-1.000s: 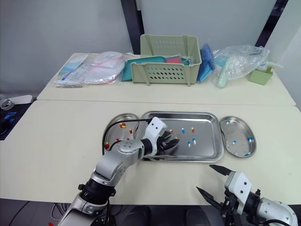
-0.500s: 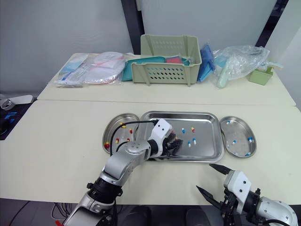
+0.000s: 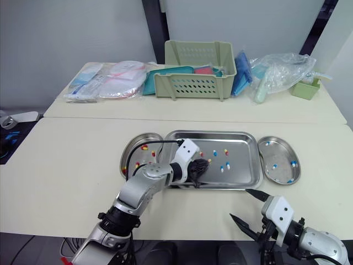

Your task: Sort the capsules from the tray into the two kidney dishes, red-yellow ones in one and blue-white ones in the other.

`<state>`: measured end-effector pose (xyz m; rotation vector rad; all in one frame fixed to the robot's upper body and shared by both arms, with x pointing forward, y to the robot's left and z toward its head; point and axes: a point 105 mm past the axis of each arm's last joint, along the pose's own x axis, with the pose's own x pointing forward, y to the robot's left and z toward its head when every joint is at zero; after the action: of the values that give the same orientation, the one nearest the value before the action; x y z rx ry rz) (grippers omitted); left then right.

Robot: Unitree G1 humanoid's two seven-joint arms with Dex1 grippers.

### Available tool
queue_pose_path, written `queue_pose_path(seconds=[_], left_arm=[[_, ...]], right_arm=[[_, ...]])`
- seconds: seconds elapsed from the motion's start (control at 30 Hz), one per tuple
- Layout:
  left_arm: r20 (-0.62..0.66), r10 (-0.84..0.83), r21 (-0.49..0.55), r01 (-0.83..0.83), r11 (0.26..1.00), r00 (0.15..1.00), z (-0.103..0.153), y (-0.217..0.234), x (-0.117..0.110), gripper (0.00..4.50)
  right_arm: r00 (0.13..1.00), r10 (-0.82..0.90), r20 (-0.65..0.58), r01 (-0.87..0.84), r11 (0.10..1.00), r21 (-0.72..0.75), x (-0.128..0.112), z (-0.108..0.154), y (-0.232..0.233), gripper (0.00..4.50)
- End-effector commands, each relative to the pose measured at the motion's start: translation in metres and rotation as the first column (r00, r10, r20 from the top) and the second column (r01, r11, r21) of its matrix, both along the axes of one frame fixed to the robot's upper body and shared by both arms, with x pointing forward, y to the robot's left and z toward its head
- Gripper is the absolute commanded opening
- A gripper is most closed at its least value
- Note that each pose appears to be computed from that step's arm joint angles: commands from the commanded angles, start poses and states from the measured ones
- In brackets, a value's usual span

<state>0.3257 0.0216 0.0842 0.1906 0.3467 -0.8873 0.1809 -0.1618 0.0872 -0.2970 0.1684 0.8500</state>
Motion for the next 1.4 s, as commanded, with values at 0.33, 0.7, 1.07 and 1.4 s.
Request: queue_pose_path(seconds=[0.33,0.7,1.07,1.4], left_arm=[[0.152,-0.075,-0.014,0.078,0.997,0.986,0.066,0.054,-0.023,0.05],[0.106,0.120,0.169,-0.137,0.976,0.987,0.078,0.162,-0.041,0.05],[0.101,0.228,0.198,-0.244,0.949,0.968,0.070,0.191,-0.040,0.05],[0.145,0.254,0.117,-0.272,0.955,0.956,0.087,0.194,-0.030,2.25]], right_arm=[[0.996,0.057,0.068,-0.058,0.998,0.005,0.001,0.016,0.008,4.50],[0.972,0.190,0.137,-0.192,0.981,0.005,0.012,0.030,0.021,4.50],[0.950,0.268,0.158,-0.272,0.962,0.006,0.022,0.034,0.034,4.50],[0.953,0.258,0.156,-0.262,0.965,0.010,0.027,0.034,0.034,4.50]])
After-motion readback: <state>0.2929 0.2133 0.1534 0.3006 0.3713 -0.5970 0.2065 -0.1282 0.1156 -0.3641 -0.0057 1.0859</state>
